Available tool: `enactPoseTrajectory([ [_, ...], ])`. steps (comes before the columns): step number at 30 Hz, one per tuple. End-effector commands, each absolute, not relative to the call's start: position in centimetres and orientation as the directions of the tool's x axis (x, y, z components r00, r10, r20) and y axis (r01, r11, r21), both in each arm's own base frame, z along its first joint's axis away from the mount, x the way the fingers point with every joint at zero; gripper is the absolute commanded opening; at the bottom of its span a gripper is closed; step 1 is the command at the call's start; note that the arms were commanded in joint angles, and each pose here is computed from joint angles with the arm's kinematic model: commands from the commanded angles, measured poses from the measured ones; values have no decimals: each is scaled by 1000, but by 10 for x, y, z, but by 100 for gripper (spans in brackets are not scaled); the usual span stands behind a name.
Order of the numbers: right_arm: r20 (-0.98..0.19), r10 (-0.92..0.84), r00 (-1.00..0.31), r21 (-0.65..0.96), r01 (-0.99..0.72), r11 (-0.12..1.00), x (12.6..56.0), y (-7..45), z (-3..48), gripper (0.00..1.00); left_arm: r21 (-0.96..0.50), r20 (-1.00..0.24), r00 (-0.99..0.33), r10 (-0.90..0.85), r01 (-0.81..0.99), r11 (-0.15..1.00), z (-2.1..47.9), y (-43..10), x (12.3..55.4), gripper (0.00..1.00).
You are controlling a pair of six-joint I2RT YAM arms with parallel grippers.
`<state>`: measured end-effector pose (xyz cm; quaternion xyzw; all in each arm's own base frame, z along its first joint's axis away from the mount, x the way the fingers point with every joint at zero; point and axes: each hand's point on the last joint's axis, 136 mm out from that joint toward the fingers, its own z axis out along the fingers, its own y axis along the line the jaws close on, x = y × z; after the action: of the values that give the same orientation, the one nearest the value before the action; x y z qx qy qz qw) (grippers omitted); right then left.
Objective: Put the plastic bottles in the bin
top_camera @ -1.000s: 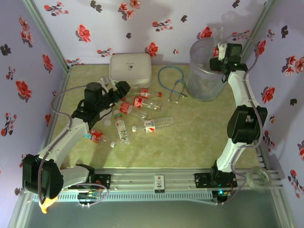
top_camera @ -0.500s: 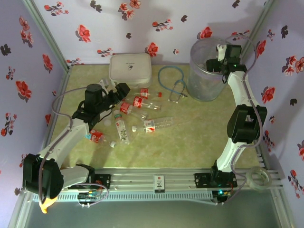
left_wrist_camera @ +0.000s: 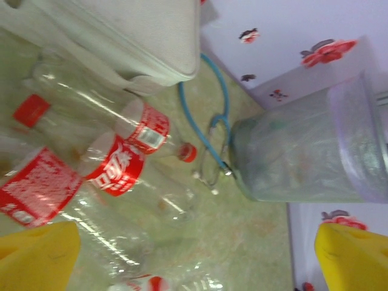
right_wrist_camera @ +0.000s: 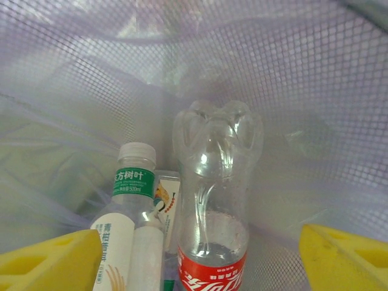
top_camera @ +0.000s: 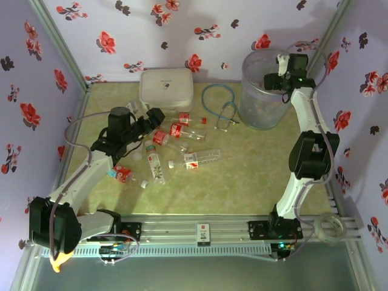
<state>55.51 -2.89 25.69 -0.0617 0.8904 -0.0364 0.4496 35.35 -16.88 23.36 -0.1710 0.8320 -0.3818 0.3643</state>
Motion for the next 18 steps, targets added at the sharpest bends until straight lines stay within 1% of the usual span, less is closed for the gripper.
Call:
enactPoseTrajectory([
  [1,-847,-105,-521,-74,-80,994,542,-18,312,85,-663,-540,-666,-515,-40,747,233,-144,351,100],
  [5,-873,-93,-479,-62,-79,995,526,-3,341,86,-565,-571,-660,-488,-115,817,225,-112,347,100],
  [10,-890,-89,-446,-46,-106,993,502,24,363,86,-362,-616,-665,-422,-236,902,207,-60,345,99],
  [14,-889,-41,-457,29,-144,989,476,52,360,86,-252,-596,-703,-389,-296,921,179,-37,356,97],
  [16,-884,-10,-468,78,-168,983,461,66,353,85,-215,-569,-729,-380,-313,925,160,-29,366,93],
  [18,-876,16,-482,122,-189,974,444,79,345,85,-190,-548,-749,-373,-323,927,146,-23,375,91],
])
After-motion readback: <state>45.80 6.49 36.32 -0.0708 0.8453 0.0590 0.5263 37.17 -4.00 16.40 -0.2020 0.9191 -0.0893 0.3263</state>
